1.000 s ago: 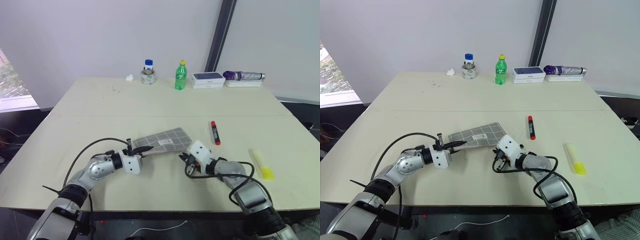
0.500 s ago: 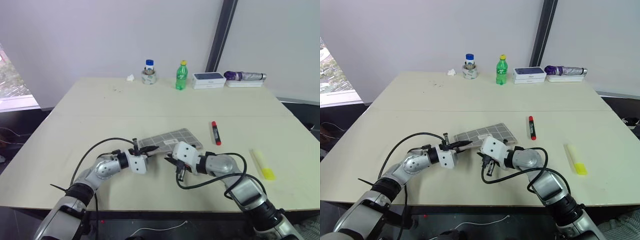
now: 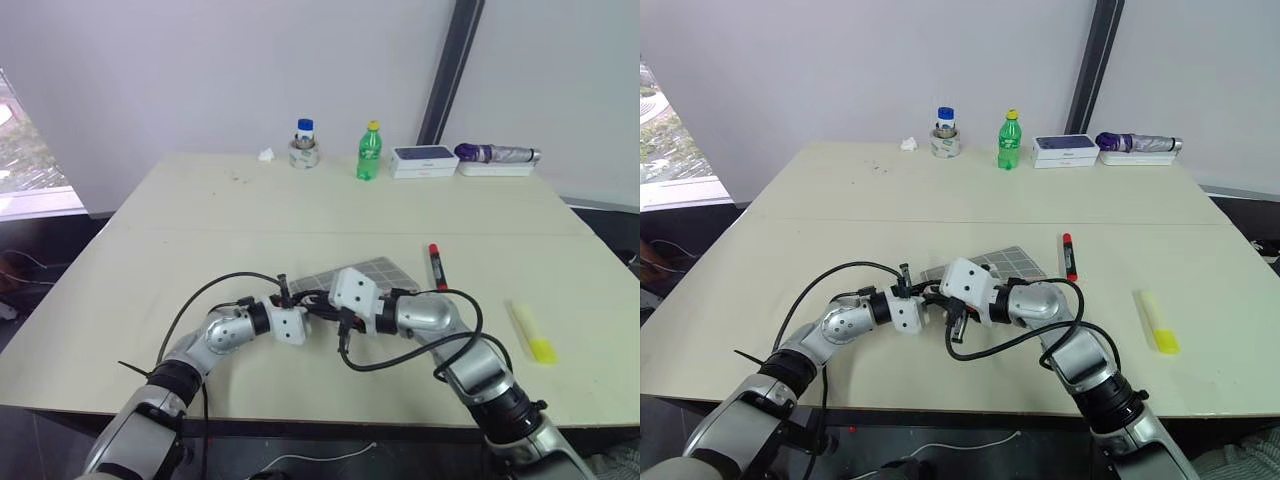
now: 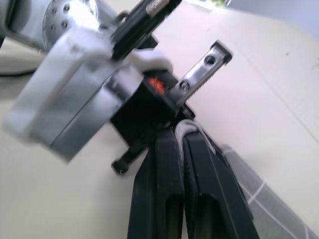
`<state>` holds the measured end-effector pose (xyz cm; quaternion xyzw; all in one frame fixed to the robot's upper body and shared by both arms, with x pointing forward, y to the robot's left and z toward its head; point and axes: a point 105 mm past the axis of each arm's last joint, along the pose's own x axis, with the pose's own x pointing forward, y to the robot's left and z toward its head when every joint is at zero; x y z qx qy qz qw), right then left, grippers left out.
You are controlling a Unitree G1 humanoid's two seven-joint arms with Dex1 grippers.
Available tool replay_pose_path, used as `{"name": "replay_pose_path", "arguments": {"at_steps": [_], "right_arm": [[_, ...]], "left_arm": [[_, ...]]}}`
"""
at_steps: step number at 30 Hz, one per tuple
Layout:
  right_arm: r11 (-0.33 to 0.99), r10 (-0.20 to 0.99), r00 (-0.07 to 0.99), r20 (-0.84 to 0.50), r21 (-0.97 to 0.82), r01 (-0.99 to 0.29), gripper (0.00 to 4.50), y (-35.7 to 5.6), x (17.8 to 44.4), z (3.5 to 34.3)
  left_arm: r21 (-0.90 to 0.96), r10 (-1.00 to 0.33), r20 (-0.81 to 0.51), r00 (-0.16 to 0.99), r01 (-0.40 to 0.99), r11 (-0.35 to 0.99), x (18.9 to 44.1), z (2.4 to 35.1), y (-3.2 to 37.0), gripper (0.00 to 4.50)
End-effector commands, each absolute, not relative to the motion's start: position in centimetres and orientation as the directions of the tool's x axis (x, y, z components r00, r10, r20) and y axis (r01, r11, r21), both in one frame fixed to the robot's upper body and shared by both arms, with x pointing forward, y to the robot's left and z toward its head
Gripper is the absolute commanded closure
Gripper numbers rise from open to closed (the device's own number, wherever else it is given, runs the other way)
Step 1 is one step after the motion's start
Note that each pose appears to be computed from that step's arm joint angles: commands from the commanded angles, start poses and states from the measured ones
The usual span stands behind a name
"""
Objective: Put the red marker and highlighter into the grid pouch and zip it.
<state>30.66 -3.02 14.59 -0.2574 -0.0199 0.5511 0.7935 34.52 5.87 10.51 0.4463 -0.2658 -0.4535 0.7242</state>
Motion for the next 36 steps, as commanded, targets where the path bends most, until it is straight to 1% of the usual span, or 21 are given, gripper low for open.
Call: {"name": "replay_pose_path", "arguments": {"at_steps": [1,2,5,7,8,11,12,16,18,20,22,23,25,27,28,29,31,33,34,36], "right_arm": [[0.252,0.89,0.392,-0.232,-0.467,-0.848,4.45,-3.6,30.3,15.5],[0.26,0.885,0.401,-0.237,-0.464,-0.847,4.45,-4.1,30.3,15.3],[0.282,0.876,0.418,-0.24,-0.446,-0.849,3.59,-5.4,30.0,15.0],[0.29,0.861,0.438,-0.257,-0.46,-0.839,2.58,-6.4,29.9,14.8],[0.297,0.855,0.447,-0.262,-0.459,-0.837,1.95,-6.9,29.8,14.7],[0.323,0.848,0.459,-0.264,-0.43,-0.843,0.43,-8.7,29.1,15.0],[0.338,0.842,0.471,-0.263,-0.423,-0.841,0.03,-9.4,29.0,15.1],[0.468,0.794,0.569,-0.215,-0.382,-0.797,0.03,-13.5,28.8,15.4],[0.544,0.772,0.616,-0.154,-0.341,-0.767,0.03,-14.6,28.6,15.7],[0.655,0.717,0.694,-0.056,-0.285,-0.7,0.03,-16.0,28.3,16.0],[0.709,0.68,0.733,-0.008,-0.247,-0.661,0.03,-16.7,28.0,16.0],[0.726,0.661,0.751,-0.006,-0.248,-0.641,0.03,-16.9,27.9,15.7],[0.78,0.574,0.818,-0.038,-0.277,-0.561,0.03,-17.9,27.9,14.4],[0.861,0.439,0.898,-0.011,-0.28,-0.425,0.03,-19.0,29.0,14.3],[0.888,0.379,0.925,-0.008,-0.278,-0.366,0.03,-19.5,29.6,14.2],[0.9,0.343,0.939,0.003,-0.288,-0.327,0.03,-19.7,30.1,14.4],[0.91,0.315,0.949,0.015,-0.289,-0.297,0.03,-19.7,30.9,14.6],[0.928,0.256,0.966,0.024,-0.284,-0.239,0.03,-20.2,32.3,14.9],[0.935,0.224,0.975,0.017,-0.284,-0.21,0.03,-20.6,33.0,14.9],[0.941,0.194,0.981,0.007,-0.286,-0.184,0.03,-21.0,33.8,14.8]], "left_arm": [[0.886,-0.903,-0.051,0.427,0.437,0.157,34.0,9.6,5.3,4.5],[0.885,-0.9,-0.043,0.433,0.434,0.166,34.1,9.8,5.5,4.5],[0.887,-0.896,-0.037,0.442,0.428,0.174,34.2,9.9,5.9,4.5],[0.889,-0.894,-0.038,0.446,0.423,0.173,34.2,9.9,6.1,4.5],[0.89,-0.892,-0.036,0.45,0.421,0.177,34.2,9.9,6.2,4.5],[0.898,-0.887,-0.024,0.462,0.4,0.184,34.2,10.2,6.8,4.5],[0.9,-0.885,-0.019,0.465,0.394,0.188,34.2,10.4,7.0,4.5],[0.907,-0.868,-0.003,0.497,0.366,0.206,34.5,11.0,8.5,4.5],[0.906,-0.857,-0.001,0.516,0.363,0.217,34.6,11.0,9.1,4.5],[0.905,-0.846,0.002,0.533,0.359,0.229,34.7,11.1,9.7,4.5],[0.905,-0.842,0.003,0.539,0.357,0.232,34.7,11.1,9.9,4.5],[0.904,-0.842,0.003,0.54,0.358,0.234,34.6,11.1,10.0,4.5],[0.897,-0.835,0.002,0.55,0.368,0.245,34.5,11.0,10.5,4.5],[0.865,-0.816,0.027,0.578,0.395,0.309,34.7,11.1,11.0,4.5],[0.853,-0.811,0.033,0.584,0.406,0.327,34.8,11.1,11.2,4.5],[0.838,-0.805,0.04,0.592,0.42,0.35,34.9,11.2,11.3,4.5],[0.82,-0.8,0.046,0.598,0.435,0.372,35.1,11.4,11.3,4.5],[0.814,-0.799,0.047,0.6,0.441,0.379,35.3,11.6,11.2,4.5],[0.813,-0.799,0.046,0.599,0.442,0.378,35.4,11.7,11.1,4.5],[0.812,-0.8,0.044,0.599,0.444,0.378,35.4,11.7,10.9,4.5]]}}
